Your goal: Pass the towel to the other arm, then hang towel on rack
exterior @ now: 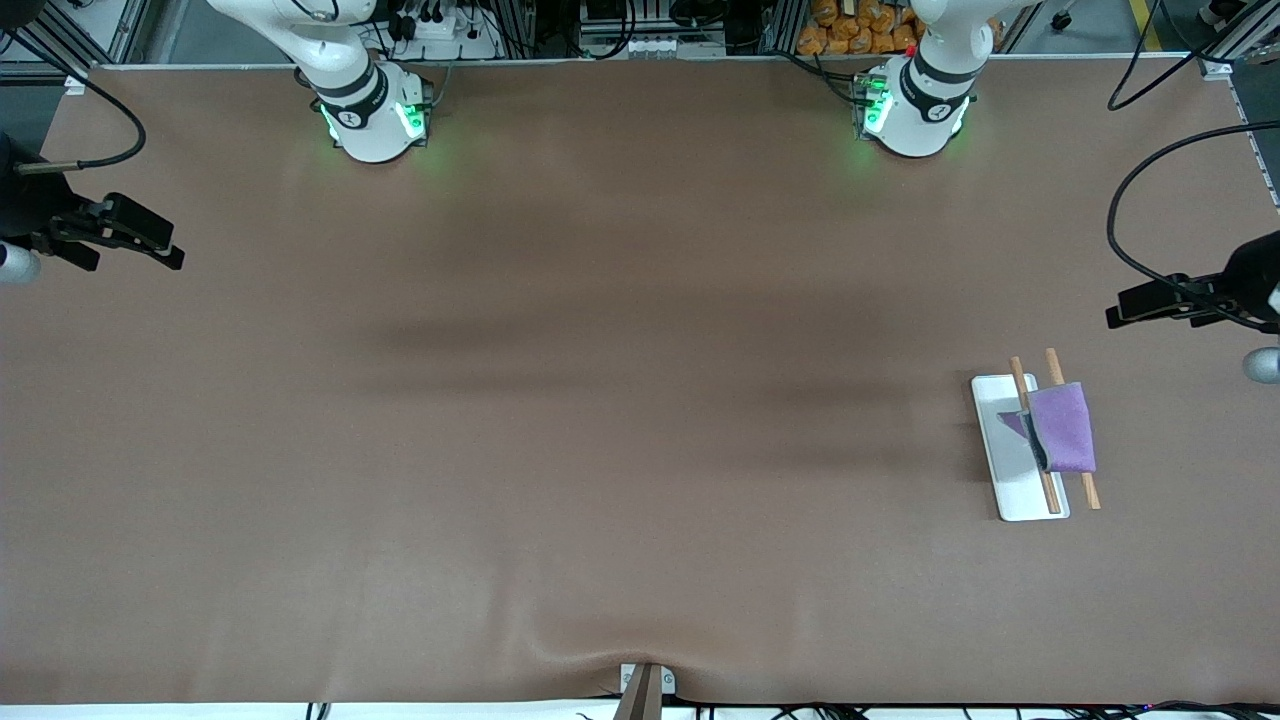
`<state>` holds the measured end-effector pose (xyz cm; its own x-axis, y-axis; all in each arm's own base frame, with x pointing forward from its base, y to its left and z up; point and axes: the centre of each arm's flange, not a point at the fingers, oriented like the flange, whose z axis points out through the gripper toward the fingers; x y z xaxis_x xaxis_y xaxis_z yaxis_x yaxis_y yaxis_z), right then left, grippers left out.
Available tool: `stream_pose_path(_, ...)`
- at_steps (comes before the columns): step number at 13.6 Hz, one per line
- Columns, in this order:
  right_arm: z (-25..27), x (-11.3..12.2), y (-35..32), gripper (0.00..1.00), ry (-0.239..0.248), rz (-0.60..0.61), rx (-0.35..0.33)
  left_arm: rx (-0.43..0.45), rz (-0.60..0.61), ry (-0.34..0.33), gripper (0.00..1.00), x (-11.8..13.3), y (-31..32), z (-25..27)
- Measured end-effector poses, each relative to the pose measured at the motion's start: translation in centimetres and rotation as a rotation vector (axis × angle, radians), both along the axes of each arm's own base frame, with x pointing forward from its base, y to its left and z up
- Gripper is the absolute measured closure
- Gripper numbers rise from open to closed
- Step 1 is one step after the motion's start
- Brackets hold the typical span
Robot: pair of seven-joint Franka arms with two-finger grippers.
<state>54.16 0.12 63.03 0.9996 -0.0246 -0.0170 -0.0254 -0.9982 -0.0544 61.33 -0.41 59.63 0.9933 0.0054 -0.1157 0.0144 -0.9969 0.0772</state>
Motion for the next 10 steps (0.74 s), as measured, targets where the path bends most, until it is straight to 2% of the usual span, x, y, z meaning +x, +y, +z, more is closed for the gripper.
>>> stream_pose_path(4,0.0,0.0,0.0,0.00,0.001,-0.001,0.000,0.078,-0.059,-0.060,0.00,-2.6,-5.2,1.6)
stream_pose_path(10,-0.1,0.1,-0.1,0.00,0.002,-0.002,0.000,0.114,-0.009,-0.091,0.00,-6.7,-2.8,2.0)
